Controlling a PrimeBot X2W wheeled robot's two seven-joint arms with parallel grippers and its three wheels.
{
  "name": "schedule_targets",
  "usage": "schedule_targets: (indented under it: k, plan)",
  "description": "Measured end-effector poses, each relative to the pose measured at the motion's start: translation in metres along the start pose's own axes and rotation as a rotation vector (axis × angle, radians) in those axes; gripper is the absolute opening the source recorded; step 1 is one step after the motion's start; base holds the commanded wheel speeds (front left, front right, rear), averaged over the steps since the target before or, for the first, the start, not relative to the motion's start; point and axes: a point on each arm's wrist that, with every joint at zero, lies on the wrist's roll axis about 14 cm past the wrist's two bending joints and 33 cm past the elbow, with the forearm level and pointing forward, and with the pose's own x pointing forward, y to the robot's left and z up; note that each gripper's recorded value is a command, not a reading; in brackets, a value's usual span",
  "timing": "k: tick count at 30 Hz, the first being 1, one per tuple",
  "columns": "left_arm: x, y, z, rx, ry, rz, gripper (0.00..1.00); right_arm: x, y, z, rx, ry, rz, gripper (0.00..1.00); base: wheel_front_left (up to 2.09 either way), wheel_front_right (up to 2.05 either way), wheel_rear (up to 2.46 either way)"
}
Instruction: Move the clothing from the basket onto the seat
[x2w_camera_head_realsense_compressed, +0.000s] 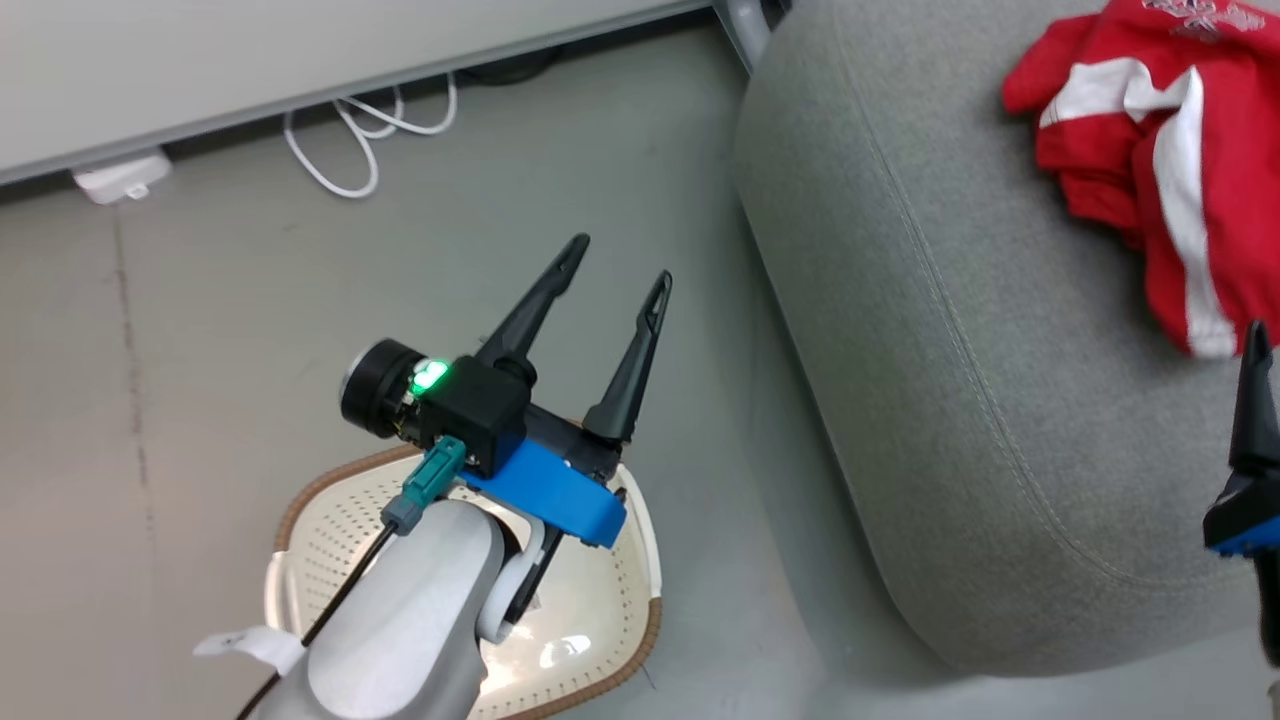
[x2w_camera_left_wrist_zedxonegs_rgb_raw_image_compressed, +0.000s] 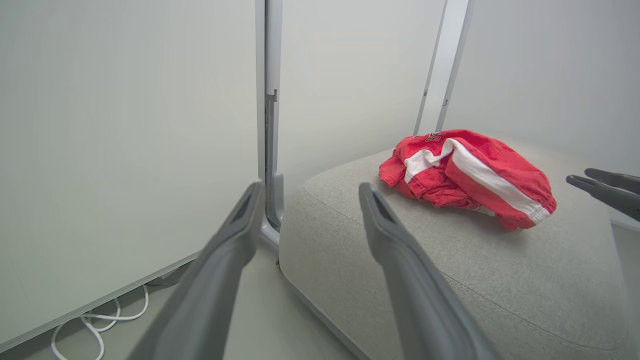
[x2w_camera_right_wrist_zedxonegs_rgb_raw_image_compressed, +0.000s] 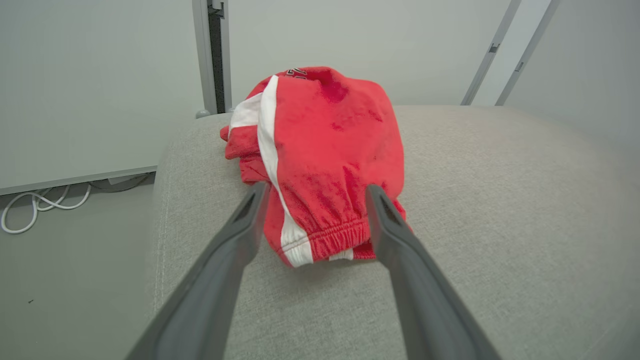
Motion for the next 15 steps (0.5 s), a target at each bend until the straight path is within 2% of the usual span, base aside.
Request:
schedule_targets:
  k: [7, 15]
  plan:
    - [-0.035, 0.014, 0.025, 0.014, -0.040, 0.119, 1.00, -0.022, 0.039, 0.000, 0.071, -0.017, 0.086, 1.00, 0.00, 0.00, 0.00]
    - [-0.090, 0.049, 0.055, 0.070, -0.106, 0.324, 1.00, -0.043, 0.089, 0.045, 0.128, -0.163, 0.222, 1.00, 0.00, 0.00, 0.00]
